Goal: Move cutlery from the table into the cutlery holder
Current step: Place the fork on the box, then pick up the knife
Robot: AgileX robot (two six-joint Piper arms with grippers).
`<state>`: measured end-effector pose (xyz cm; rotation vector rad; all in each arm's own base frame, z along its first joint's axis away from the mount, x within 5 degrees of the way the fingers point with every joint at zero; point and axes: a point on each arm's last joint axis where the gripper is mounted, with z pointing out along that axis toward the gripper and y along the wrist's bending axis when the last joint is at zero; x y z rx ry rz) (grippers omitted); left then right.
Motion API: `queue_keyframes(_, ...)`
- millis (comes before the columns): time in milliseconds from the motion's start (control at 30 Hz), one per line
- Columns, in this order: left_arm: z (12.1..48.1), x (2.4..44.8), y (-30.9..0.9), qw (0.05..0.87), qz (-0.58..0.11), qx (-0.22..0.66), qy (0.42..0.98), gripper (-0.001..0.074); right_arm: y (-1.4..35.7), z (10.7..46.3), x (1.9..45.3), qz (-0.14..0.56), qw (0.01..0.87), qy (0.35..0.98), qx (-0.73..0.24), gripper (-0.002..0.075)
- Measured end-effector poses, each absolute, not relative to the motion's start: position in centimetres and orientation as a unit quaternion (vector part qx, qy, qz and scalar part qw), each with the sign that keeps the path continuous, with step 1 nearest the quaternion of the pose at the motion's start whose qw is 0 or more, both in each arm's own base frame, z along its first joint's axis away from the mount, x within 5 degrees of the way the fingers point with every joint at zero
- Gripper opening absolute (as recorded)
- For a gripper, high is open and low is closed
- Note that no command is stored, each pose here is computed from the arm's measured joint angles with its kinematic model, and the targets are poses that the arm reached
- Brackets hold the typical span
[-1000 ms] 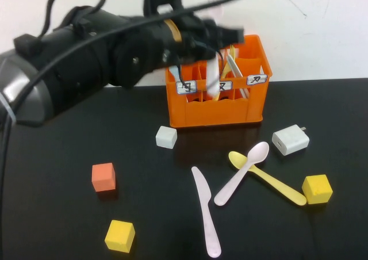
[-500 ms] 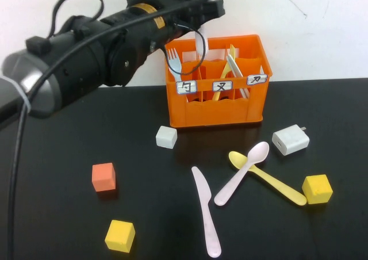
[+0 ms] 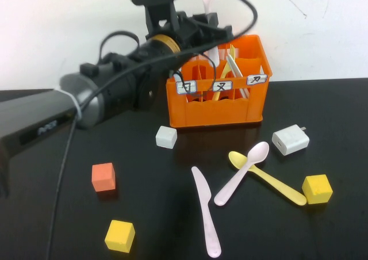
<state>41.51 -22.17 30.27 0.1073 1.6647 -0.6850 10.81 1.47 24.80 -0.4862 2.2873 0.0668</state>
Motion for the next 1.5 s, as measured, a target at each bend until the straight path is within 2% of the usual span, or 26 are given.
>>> queue_keyframes(400,25.9,43.5,-22.4,0.635,-0.285,0.061,0.715,0.0108,1.4,24.9,10.9,0.017,0.394,0.895,-0.207,-0.0002)
queue_keyframes(667,25.6,43.6,-22.6,0.637,-0.282,0.071,0.714,0.0114,1.4,24.4,10.8,0.017,0.392,0.897,-0.205,-0.0002)
queue_keyframes(733,25.5,43.6,-22.6,0.637,-0.281,0.073,0.714,0.0162,1.4,24.4,10.8,0.017,0.392,0.897,-0.205,-0.0002)
queue_keyframes(900,25.5,43.6,-22.6,0.636,-0.279,0.075,0.716,0.0385,1.4,24.5,10.9,0.015,0.396,0.895,-0.204,-0.0002)
queue_keyframes(1000,25.9,43.4,-22.4,0.626,-0.273,0.075,0.727,0.0410,1.4,24.5,10.9,0.014,0.397,0.895,-0.203,-0.0002)
queue_keyframes(1067,26.6,43.0,-22.2,0.612,-0.263,0.074,0.742,0.0381,1.4,24.5,10.9,0.014,0.398,0.895,-0.203,-0.0002)
queue_keyframes(1167,28.5,42.0,-21.5,0.588,-0.246,0.072,0.767,0.0291,1.4,24.5,10.9,0.014,0.398,0.895,-0.203,-0.0002)
queue_keyframes(1367,32.6,38.8,-19.5,0.520,-0.218,0.045,0.824,0.0054,1.5,24.6,10.9,0.022,0.402,0.893,-0.201,-0.0002)
queue_keyframes(1500,33.3,36.6,-18.4,0.436,-0.195,0.025,0.879,0.0011,1.9,24.7,10.9,0.040,0.410,0.886,-0.214,-0.0002)
